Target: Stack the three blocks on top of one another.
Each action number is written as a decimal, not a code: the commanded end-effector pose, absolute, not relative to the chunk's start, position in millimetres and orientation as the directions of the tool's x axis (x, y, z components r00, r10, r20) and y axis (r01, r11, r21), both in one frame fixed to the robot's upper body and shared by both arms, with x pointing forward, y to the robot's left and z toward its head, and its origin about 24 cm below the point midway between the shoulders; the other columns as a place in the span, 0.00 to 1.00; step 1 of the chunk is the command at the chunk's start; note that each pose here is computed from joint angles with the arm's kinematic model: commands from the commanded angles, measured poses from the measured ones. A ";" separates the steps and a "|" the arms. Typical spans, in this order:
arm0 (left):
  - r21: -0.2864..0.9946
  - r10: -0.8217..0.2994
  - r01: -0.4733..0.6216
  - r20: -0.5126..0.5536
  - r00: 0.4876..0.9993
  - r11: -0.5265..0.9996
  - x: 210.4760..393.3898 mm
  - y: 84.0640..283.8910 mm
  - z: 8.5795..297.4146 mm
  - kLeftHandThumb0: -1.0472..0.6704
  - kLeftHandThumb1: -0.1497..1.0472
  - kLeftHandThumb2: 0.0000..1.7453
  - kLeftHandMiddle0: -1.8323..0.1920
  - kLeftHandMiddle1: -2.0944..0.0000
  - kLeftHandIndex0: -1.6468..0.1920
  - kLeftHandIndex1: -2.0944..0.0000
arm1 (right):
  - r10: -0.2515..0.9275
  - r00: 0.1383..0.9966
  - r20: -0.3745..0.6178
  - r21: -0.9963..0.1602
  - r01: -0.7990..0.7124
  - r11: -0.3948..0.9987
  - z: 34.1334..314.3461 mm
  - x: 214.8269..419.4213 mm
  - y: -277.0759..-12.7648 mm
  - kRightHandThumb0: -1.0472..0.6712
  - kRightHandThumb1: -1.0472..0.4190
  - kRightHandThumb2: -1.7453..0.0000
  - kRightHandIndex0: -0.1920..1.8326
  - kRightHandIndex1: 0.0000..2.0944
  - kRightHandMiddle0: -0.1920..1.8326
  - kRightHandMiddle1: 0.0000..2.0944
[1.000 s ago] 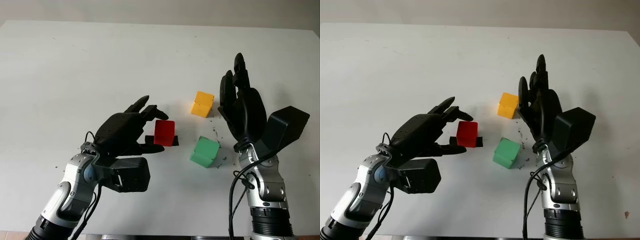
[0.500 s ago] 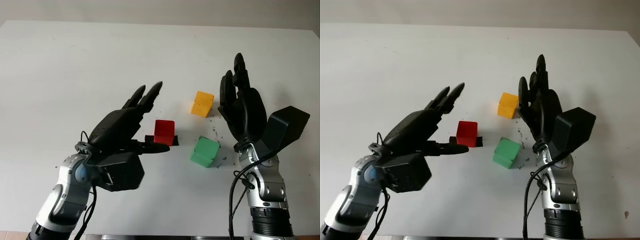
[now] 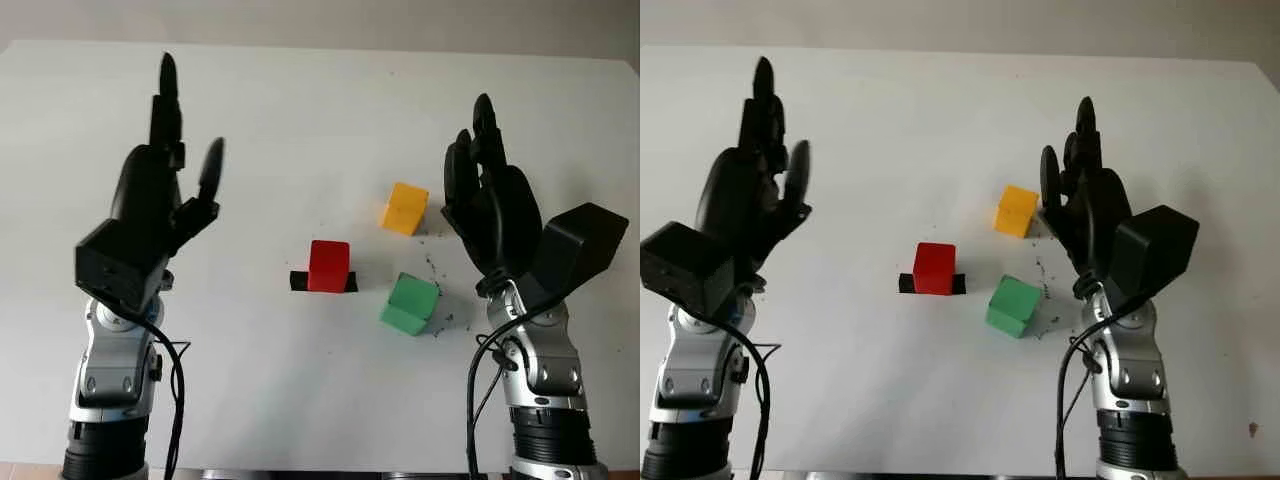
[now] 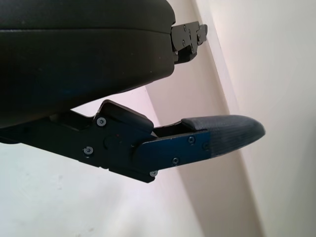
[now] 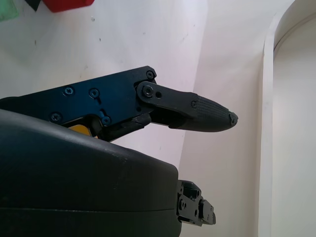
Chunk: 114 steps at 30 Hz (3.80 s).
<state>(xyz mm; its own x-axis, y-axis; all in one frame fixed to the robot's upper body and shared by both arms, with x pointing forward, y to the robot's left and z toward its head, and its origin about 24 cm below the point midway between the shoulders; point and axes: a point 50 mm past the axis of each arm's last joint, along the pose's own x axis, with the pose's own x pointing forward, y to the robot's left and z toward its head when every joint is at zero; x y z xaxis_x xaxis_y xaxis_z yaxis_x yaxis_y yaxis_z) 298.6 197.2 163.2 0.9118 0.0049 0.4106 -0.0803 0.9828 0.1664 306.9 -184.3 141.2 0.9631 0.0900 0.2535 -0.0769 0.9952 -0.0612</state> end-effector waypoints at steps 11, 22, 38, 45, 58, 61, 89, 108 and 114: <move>0.125 0.033 -0.081 0.340 0.940 0.989 300.4 206.4 143.8 0.18 1.00 0.40 1.00 1.00 1.00 1.00 | 0.171 0.915 0.364 -0.335 -0.043 0.941 191.6 311.7 -213.7 0.20 0.00 0.71 0.00 0.00 0.00 0.00; 0.126 0.043 -0.089 0.327 0.944 0.988 300.7 207.3 142.3 0.18 1.00 0.39 1.00 1.00 1.00 1.00 | 0.427 0.880 0.207 -0.758 -0.131 0.639 238.6 320.6 -230.7 0.19 0.08 0.97 0.04 0.03 0.08 0.04; 0.112 0.034 -0.075 0.333 0.942 0.991 298.9 204.5 143.9 0.18 1.00 0.39 1.00 1.00 1.00 1.00 | 0.616 0.788 -0.011 -0.960 0.163 -0.225 250.8 347.0 -201.9 0.27 0.19 0.98 0.09 0.04 0.22 0.09; 0.122 0.042 -0.087 0.331 0.943 0.989 299.9 205.6 144.8 0.18 1.00 0.39 1.00 1.00 1.00 1.00 | 0.668 0.732 -0.133 -0.874 0.232 -0.427 240.0 358.1 -196.1 0.35 0.20 0.97 0.11 0.04 0.25 0.08; 0.109 0.025 -0.064 0.330 0.944 0.992 299.4 198.9 142.6 0.19 1.00 0.38 1.00 1.00 1.00 1.00 | 0.689 0.694 -0.208 -0.834 0.243 -0.496 217.7 369.6 -193.1 0.37 0.14 0.96 0.12 0.03 0.28 0.07; 0.107 0.025 -0.063 0.327 0.945 0.992 299.1 198.6 142.3 0.19 1.00 0.37 1.00 1.00 1.00 1.00 | 0.697 0.686 -0.207 -0.839 0.243 -0.488 213.0 371.1 -192.8 0.38 0.14 0.96 0.13 0.03 0.31 0.07; 0.187 0.049 -0.110 0.305 0.951 0.976 298.6 197.4 140.2 0.16 1.00 0.36 1.00 1.00 1.00 1.00 | 0.729 0.674 -0.119 -0.882 0.265 -0.390 218.8 373.8 -195.2 0.41 0.09 0.97 0.24 0.03 0.40 0.48; 0.183 0.047 -0.107 0.305 0.951 0.977 298.6 195.8 141.3 0.18 1.00 0.35 1.00 1.00 1.00 1.00 | 0.732 0.666 0.146 -0.955 0.287 -0.070 242.7 373.0 -191.5 0.39 0.13 0.97 0.28 0.03 0.39 0.57; 0.180 0.047 -0.106 0.303 0.952 0.978 298.4 195.8 140.2 0.18 1.00 0.36 1.00 1.00 1.00 1.00 | 0.644 0.734 0.214 -0.949 -0.001 0.316 245.0 368.6 -185.2 0.42 0.10 0.97 0.24 0.02 0.31 0.66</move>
<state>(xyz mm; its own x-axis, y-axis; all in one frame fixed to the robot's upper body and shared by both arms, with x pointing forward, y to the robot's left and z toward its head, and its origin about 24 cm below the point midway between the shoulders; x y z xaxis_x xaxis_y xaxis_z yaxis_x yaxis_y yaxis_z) 300.8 197.2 137.9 0.9558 0.0512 0.2897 -0.1063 0.9783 0.1780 373.0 -186.7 244.6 0.7400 0.6452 0.1900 0.0303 0.2502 -0.9677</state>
